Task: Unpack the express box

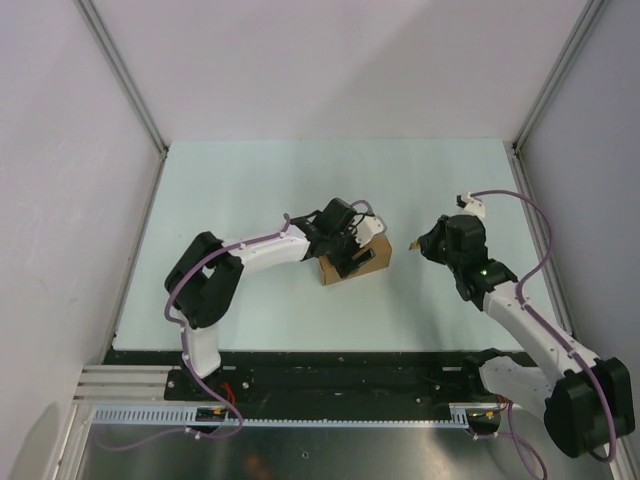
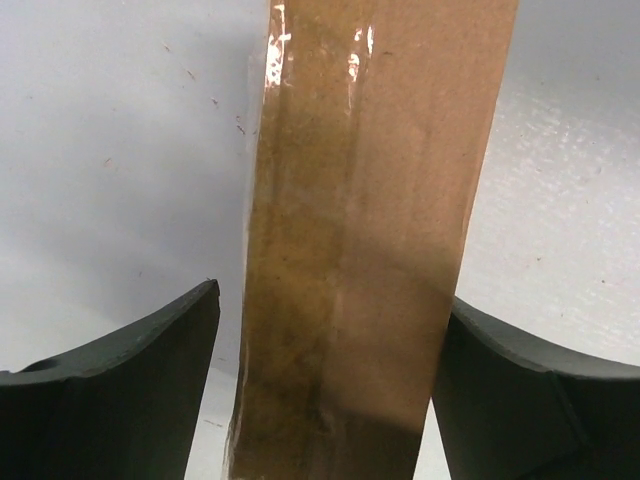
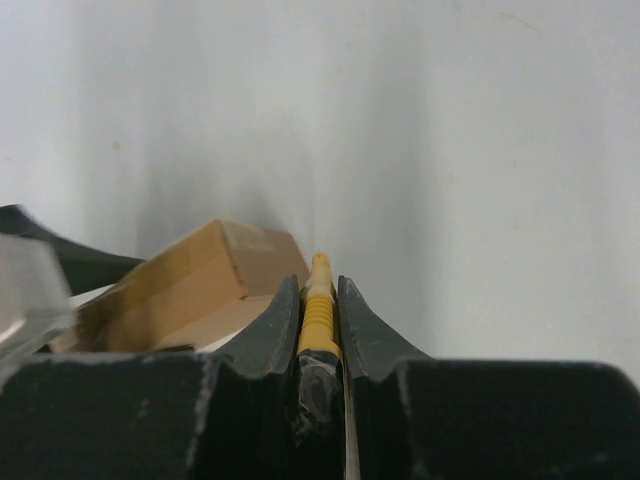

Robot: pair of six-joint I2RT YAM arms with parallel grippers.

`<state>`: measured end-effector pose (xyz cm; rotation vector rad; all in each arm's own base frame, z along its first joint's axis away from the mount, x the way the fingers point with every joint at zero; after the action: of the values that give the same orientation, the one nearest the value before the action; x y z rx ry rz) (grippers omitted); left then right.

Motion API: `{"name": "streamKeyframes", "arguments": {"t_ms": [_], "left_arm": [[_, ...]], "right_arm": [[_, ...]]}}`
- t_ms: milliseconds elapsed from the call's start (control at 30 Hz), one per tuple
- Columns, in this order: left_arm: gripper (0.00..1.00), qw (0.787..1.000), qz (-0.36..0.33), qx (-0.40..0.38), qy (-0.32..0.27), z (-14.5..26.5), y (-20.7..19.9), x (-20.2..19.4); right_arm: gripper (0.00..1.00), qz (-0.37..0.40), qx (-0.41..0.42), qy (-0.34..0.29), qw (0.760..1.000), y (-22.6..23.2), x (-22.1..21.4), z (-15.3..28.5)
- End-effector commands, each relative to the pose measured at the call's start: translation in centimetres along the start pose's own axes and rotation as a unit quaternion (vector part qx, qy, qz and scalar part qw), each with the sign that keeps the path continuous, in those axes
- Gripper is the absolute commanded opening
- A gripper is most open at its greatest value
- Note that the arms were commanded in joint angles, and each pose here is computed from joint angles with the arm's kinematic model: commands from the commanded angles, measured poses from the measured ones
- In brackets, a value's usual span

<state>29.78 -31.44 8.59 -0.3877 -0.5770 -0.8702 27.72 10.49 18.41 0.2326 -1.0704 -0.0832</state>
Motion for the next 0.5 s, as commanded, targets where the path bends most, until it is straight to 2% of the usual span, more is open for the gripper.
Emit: {"name": "streamKeyframes", "arguments": {"t_ms": [0, 167, 300, 433, 467], "left_arm": [[0.83, 0.999, 0.001, 0.001, -0.053, 3.0, -0.3, 3.6], [0.86, 0.994, -0.007, -0.003, -0.106, 6.3, -0.8, 6.6], [0.86, 0.99, -0.003, 0.023, -0.138, 8.8, -0.3, 7.9], [0.87, 0.981, 0.029, 0.078, -0.173, 11.0, 1.2, 9.1], [0.89, 0.975, 0.051, 0.114, -0.182, 11.5, 2.3, 9.3]], "right_arm": [[0.0, -0.034, -0.03, 0.045, 0.998, -0.9, -0.9, -1.3], [0.07, -0.054, -0.054, 0.095, 0.993, -2.2, -3.1, -3.0], [0.08, -0.067, -0.056, 0.116, 0.989, -2.6, -4.0, -4.0], [0.07, -0.073, -0.053, 0.116, 0.989, -2.6, -4.0, -4.3], [0.08, -0.074, -0.051, 0.113, 0.99, -2.5, -3.9, -4.4]]}}
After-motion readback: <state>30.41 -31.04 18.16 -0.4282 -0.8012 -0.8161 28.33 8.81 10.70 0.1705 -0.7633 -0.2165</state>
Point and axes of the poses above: each gripper's point midway between its finger pads, its own z axis back along the fingers, its own y axis along the line the jaws close on, x = y × z, the point moved 4 cm from there along z, back along the fingers, and after that the axes turned 13 degrees about z, right-handed, at the moved point
